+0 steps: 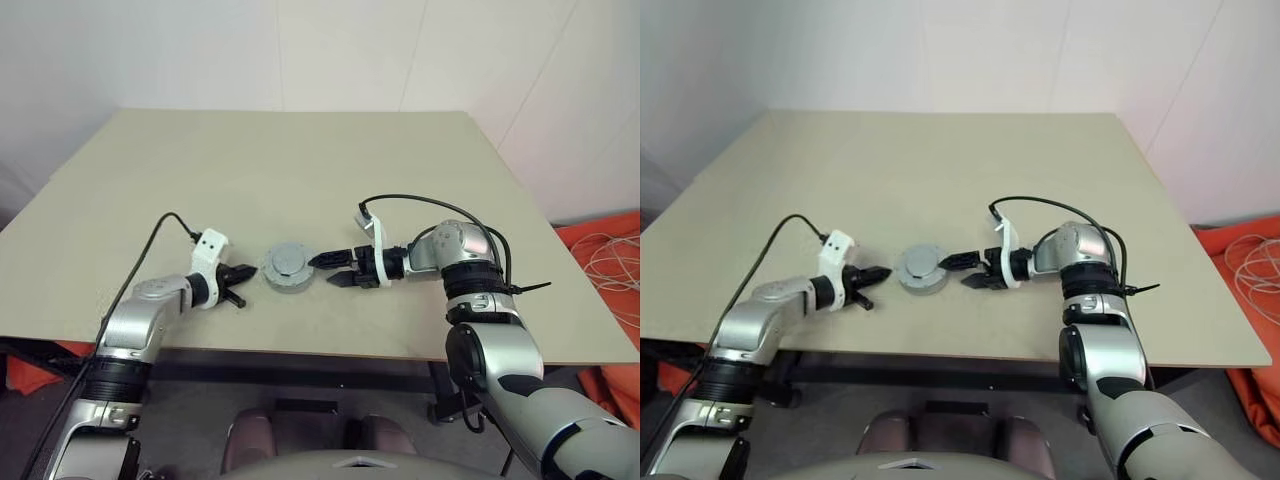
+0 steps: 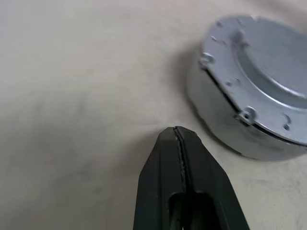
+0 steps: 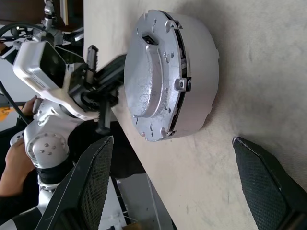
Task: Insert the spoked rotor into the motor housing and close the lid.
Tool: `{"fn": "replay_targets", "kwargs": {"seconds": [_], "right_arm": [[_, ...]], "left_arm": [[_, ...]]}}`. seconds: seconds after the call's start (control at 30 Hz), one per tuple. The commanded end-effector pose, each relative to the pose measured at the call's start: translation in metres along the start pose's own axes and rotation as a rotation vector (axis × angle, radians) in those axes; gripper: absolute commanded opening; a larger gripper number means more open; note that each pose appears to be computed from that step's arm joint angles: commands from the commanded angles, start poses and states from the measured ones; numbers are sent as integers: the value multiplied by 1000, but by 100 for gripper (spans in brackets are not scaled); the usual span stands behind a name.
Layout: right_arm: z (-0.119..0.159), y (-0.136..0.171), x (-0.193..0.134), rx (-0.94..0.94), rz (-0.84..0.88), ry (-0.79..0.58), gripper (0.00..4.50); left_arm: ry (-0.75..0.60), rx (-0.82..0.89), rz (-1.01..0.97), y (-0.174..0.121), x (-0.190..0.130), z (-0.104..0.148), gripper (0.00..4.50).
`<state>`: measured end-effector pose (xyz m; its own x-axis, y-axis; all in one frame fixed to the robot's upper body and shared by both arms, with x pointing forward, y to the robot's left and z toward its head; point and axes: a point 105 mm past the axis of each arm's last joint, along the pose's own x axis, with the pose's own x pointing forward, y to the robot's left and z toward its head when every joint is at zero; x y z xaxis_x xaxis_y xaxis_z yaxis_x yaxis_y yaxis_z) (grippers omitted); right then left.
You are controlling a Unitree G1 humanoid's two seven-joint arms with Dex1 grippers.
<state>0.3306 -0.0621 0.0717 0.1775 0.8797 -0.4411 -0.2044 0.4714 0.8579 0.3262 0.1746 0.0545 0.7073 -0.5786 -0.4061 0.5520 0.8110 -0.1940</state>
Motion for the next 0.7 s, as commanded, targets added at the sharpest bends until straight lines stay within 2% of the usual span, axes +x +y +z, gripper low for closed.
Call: {"fn": "replay_targets", "kwargs": {"seconds": [0.03,0.23,0.33,0.4,0.53,0.7], "right_arm": [[7,13,-2,-42,41,-29,449],[13,19,-2,-136,66,-83,449],[21,34,-6,-415,125,-179,449],[23,37,-8,-606,105,-212,449],[26,41,-10,-930,23,-196,449],[23,60,-3,-1176,45,-170,449]], "left_arm": [[-66,-26,11,5,-11,14,0],[-84,-46,-12,3,-14,20,0],[-87,-22,-3,4,-15,21,0],[-81,6,-2,5,-19,20,0],[-105,62,-28,4,-34,21,0],[-170,130,-104,-7,-52,27,0]]}}
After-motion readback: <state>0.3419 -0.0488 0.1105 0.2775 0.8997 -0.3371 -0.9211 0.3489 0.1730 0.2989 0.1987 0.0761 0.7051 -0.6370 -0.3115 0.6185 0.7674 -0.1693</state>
